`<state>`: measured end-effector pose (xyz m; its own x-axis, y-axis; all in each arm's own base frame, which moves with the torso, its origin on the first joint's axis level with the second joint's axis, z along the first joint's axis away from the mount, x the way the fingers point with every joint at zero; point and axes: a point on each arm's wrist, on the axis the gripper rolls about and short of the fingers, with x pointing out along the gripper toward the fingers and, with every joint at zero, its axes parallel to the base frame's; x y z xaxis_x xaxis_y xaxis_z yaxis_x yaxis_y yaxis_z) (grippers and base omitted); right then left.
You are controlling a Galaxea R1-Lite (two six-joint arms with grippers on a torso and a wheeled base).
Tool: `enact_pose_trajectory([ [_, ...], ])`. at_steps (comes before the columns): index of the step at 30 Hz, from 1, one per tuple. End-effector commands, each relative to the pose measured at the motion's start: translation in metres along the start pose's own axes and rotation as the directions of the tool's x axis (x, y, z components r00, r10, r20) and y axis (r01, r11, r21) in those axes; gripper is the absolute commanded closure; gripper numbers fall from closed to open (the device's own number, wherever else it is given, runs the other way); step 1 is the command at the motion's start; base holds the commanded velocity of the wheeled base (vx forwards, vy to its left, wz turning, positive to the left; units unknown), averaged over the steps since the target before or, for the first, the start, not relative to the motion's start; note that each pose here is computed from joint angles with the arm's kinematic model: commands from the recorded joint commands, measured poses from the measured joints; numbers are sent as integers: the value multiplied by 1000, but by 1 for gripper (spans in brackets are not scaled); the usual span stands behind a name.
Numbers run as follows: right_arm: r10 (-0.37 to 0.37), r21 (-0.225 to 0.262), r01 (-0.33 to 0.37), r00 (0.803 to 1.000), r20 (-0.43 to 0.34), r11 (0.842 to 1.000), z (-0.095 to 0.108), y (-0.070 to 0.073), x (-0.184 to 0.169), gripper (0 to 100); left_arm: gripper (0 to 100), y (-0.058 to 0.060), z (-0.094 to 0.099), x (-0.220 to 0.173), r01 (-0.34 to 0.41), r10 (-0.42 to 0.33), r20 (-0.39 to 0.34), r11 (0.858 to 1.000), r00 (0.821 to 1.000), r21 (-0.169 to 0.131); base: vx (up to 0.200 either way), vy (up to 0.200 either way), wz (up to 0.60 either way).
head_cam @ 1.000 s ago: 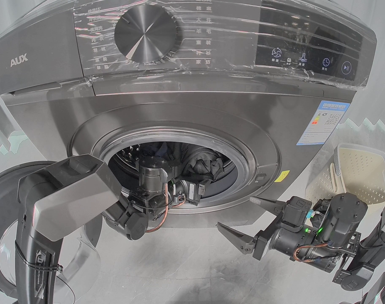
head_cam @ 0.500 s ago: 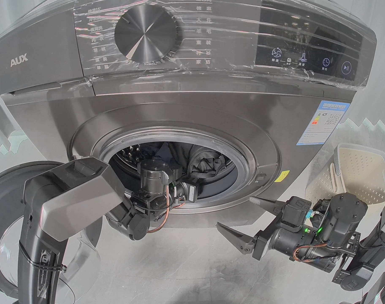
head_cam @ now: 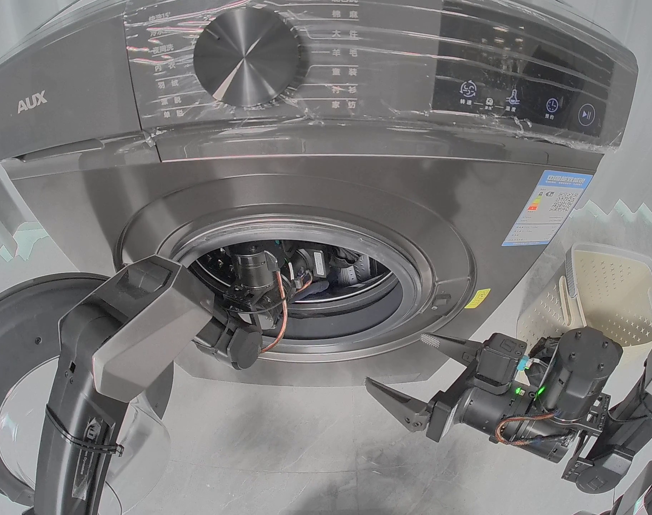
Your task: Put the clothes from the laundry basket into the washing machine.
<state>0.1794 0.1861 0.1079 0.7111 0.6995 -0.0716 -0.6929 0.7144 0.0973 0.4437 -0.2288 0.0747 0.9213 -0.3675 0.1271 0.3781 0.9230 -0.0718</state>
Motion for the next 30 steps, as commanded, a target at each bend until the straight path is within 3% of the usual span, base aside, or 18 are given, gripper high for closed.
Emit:
enact_pose_trajectory([
  [1, 2, 0, -2, 1000, 1, 1000, 0, 1, 0, 0, 100, 11, -16, 17, -54, 54, 47, 999, 997, -5, 0, 0, 0],
  [9, 2, 0, -2, 1000, -2, 1000, 0, 1, 0, 0, 100, 12, -21, 19, -70, 71, 48, 998, 996, -4, 0, 0, 0],
  [10, 2, 0, -2, 1000, -1, 1000, 0, 1, 0, 0, 0, 11, -20, 19, -69, 69, 49, 998, 996, -5, 0, 0, 0],
  [17, 1, 0, -1, 1000, 1, 1000, 0, 0, 0, 0, 0, 3, -7, 6, -42, 42, 12, 999, 999, -33, 0, 0, 0],
  [30, 1, 0, -1, 1000, 1, 1000, 0, 0, 0, 0, 0, -10, -19, -11, -16, 15, -64, 1000, 998, -24, 0, 0, 0],
])
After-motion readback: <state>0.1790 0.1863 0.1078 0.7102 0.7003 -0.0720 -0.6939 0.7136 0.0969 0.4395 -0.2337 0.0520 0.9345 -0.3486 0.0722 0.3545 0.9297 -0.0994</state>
